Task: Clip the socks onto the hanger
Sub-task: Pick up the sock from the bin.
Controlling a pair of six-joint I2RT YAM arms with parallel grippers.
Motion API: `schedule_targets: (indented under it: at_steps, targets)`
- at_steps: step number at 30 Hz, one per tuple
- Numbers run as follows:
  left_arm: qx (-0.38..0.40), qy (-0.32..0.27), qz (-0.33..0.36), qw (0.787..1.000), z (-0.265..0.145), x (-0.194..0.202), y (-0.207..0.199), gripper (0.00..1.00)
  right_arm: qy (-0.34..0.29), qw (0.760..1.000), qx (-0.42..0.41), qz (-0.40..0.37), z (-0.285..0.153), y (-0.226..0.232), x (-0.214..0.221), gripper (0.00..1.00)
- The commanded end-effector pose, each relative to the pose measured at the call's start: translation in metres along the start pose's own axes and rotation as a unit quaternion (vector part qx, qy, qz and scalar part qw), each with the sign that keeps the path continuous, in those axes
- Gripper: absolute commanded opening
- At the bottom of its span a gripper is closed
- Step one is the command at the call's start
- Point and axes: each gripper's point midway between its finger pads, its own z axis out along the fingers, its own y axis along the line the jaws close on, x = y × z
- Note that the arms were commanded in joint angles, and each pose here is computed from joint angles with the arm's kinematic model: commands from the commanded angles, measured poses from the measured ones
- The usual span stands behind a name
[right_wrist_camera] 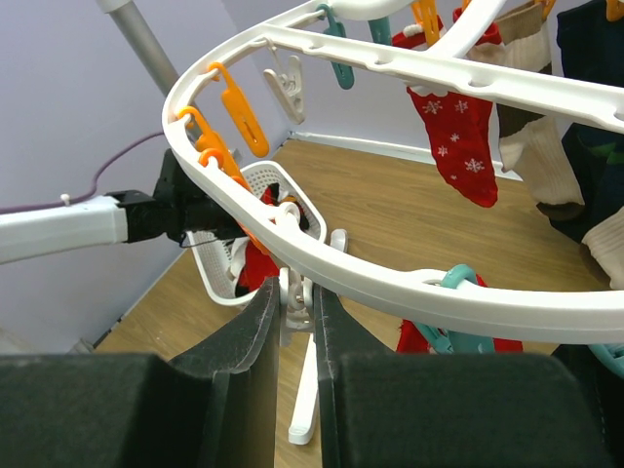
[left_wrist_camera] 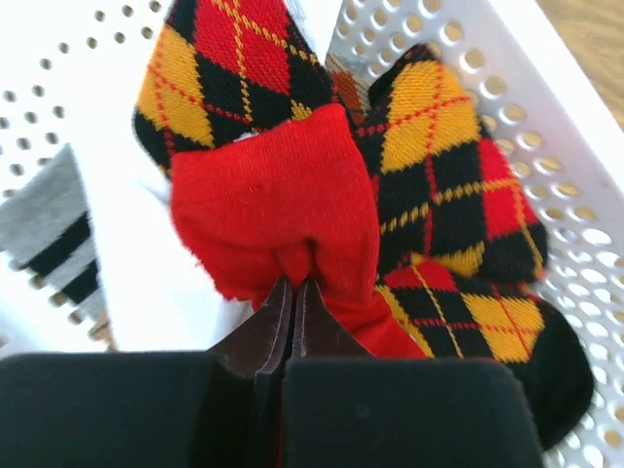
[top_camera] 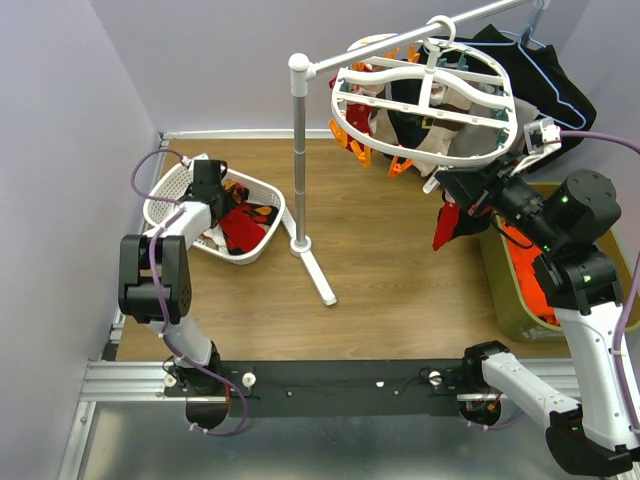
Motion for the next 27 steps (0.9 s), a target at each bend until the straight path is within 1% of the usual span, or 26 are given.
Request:
schedule_targets:
  at_steps: [1,2,4,6,7,8,9,10,11,12,14,15,16,17,18,19,20,21,24,26,27]
  targets:
    - [-0.015,-0.049,0.016,0.999,-0.039,-0.036,0.009,0.01,0.013,1.0,0.011,0.001,-0.004,-0.003,0.007,0.14]
    - [-0.011,-0.058,0.02,0.998,-0.049,-0.042,0.008,0.01,0.013,1.0,0.011,0.0,-0.004,-0.003,0.007,0.14]
    - [0.002,-0.05,0.029,0.998,-0.056,-0.037,0.003,0.01,0.013,1.0,0.011,-0.001,-0.003,-0.004,0.007,0.14]
    - [0.021,-0.034,0.038,0.998,-0.062,-0.021,-0.004,0.02,0.014,1.0,0.01,-0.001,-0.003,-0.004,0.008,0.14]
    - [0.038,-0.021,0.039,0.998,-0.063,-0.011,-0.01,0.04,0.014,1.0,0.01,0.0,-0.002,-0.004,0.008,0.14]
    - [0.039,-0.001,0.041,0.998,-0.06,0.007,-0.008,0.07,0.013,1.0,0.009,-0.001,-0.002,-0.004,0.007,0.14]
    - [0.043,0.006,0.038,0.998,-0.058,0.015,-0.01,0.11,0.014,1.0,0.01,-0.001,-0.001,-0.005,0.009,0.14]
    - [0.047,0.017,0.037,0.998,-0.055,0.026,-0.01,0.13,0.014,1.0,0.01,0.001,-0.001,-0.005,0.01,0.14]
    - [0.043,0.039,0.038,0.998,-0.049,0.044,-0.005,0.15,0.013,1.0,0.009,0.0,0.0,-0.005,0.009,0.14]
    - [0.047,0.045,0.037,0.997,-0.045,0.05,-0.005,0.22,0.014,1.0,0.008,0.0,0.001,-0.006,0.01,0.14]
    - [0.06,0.076,0.041,0.994,-0.039,0.071,-0.007,0.29,0.015,1.0,0.006,0.001,0.002,-0.005,0.011,0.14]
    - [0.063,0.084,0.041,0.994,-0.04,0.075,-0.007,0.35,0.016,1.0,0.007,0.002,0.004,-0.007,0.011,0.14]
    - [0.07,0.089,0.043,0.993,-0.041,0.077,-0.01,0.38,0.015,1.0,0.006,0.001,0.003,-0.006,0.01,0.14]
    - [0.075,0.083,0.041,0.993,-0.046,0.073,-0.012,0.41,0.014,1.0,0.004,0.001,0.003,-0.005,0.009,0.14]
    - [0.073,0.079,0.039,0.993,-0.051,0.07,-0.012,0.47,0.015,1.0,0.004,0.002,0.004,-0.005,0.009,0.14]
    - [0.073,0.068,0.036,0.994,-0.055,0.064,-0.012,0.5,0.014,1.0,0.004,0.001,0.004,-0.005,0.009,0.14]
    - [0.068,0.045,0.029,0.996,-0.064,0.05,-0.011,0.52,0.013,1.0,0.003,0.001,0.004,-0.004,0.007,0.14]
    - [0.066,0.032,0.027,0.997,-0.07,0.04,-0.012,0.57,0.013,1.0,0.004,0.0,0.004,-0.005,0.007,0.14]
    - [0.049,-0.013,0.02,0.999,-0.083,0.008,-0.009,0.58,0.012,1.0,0.004,-0.003,0.004,-0.004,0.005,0.14]
    - [0.031,-0.029,0.017,0.999,-0.082,-0.004,-0.004,0.58,0.014,1.0,0.004,-0.004,0.004,-0.004,0.006,0.14]
    - [0.025,-0.035,0.01,0.999,-0.08,-0.011,-0.001,0.56,0.014,1.0,0.004,-0.004,0.004,-0.004,0.006,0.14]
